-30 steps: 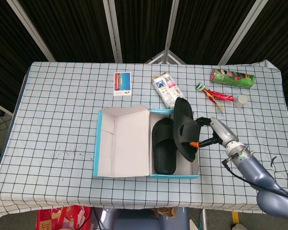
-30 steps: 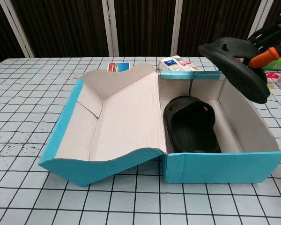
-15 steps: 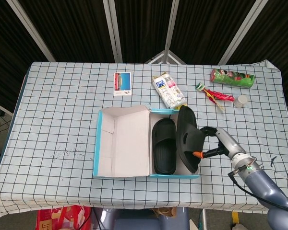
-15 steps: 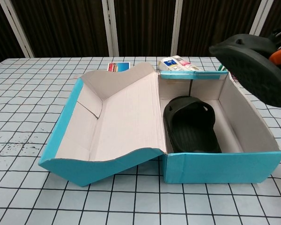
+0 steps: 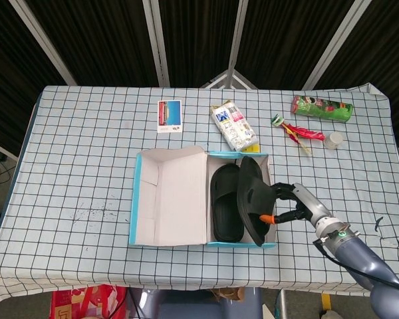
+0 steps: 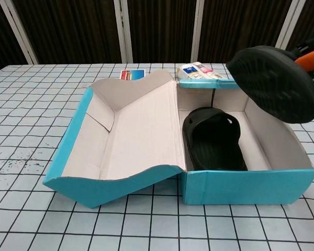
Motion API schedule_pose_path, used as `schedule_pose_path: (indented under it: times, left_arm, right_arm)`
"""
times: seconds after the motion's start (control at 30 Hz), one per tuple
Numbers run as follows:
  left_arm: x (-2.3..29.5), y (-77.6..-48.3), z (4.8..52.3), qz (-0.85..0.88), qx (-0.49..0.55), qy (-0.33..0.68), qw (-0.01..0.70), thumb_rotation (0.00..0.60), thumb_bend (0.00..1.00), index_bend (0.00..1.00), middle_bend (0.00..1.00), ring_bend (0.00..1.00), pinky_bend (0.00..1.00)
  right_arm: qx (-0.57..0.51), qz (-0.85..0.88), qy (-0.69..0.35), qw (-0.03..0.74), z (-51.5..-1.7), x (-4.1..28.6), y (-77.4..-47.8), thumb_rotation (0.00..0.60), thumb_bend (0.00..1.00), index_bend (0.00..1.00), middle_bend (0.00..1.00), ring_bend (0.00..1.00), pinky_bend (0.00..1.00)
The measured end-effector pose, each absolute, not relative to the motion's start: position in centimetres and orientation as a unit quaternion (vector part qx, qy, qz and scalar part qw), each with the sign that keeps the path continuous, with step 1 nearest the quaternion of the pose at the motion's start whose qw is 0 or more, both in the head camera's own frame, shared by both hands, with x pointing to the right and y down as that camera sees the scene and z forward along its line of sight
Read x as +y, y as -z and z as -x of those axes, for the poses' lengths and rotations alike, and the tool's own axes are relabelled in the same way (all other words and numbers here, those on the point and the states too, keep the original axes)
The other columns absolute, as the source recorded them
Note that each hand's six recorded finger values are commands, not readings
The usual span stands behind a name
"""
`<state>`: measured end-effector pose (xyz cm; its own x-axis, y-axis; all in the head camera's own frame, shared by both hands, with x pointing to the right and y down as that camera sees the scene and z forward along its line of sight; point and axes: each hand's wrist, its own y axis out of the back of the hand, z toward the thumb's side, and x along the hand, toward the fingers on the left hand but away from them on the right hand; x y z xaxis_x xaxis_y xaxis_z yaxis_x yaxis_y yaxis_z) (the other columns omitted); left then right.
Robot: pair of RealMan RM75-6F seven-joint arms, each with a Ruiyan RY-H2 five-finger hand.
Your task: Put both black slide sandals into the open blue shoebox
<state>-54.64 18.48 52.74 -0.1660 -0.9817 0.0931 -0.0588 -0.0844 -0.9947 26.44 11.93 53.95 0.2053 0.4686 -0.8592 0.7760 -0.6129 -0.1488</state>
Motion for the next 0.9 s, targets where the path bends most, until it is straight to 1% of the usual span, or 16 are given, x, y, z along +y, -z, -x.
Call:
schedule_pose_path:
  times: [0.3, 0.53, 0.9]
  left_arm:
    - [18.4, -52.8, 54.8, 0.487, 0.530, 0.553, 0.419, 0.600, 0.37, 0.07, 0.00, 0.00, 0.10]
    - [18.4, -52.8, 54.9, 0.486, 0.531, 0.553, 0.418, 0.600, 0.37, 0.07, 0.00, 0.00, 0.10]
    - [18.4, -52.9, 54.9, 0.487, 0.531, 0.555, 0.416, 0.600, 0.37, 0.07, 0.00, 0.00, 0.10]
  right_arm:
    - [0.428, -0.744, 0.481, 0.178, -26.2, 11.1, -55.4, 0.600, 0.61, 0.53, 0.42, 0.41, 0.17]
    - [0.421, -0.737, 0.498, 0.177, -26.2, 11.3, -56.8, 0.600, 0.61, 0.53, 0.42, 0.41, 0.17]
    - [0.404, -0.741, 0.515, 0.148, -25.2, 11.2, -57.8, 0.600, 0.61, 0.54, 0.42, 0.41, 0.17]
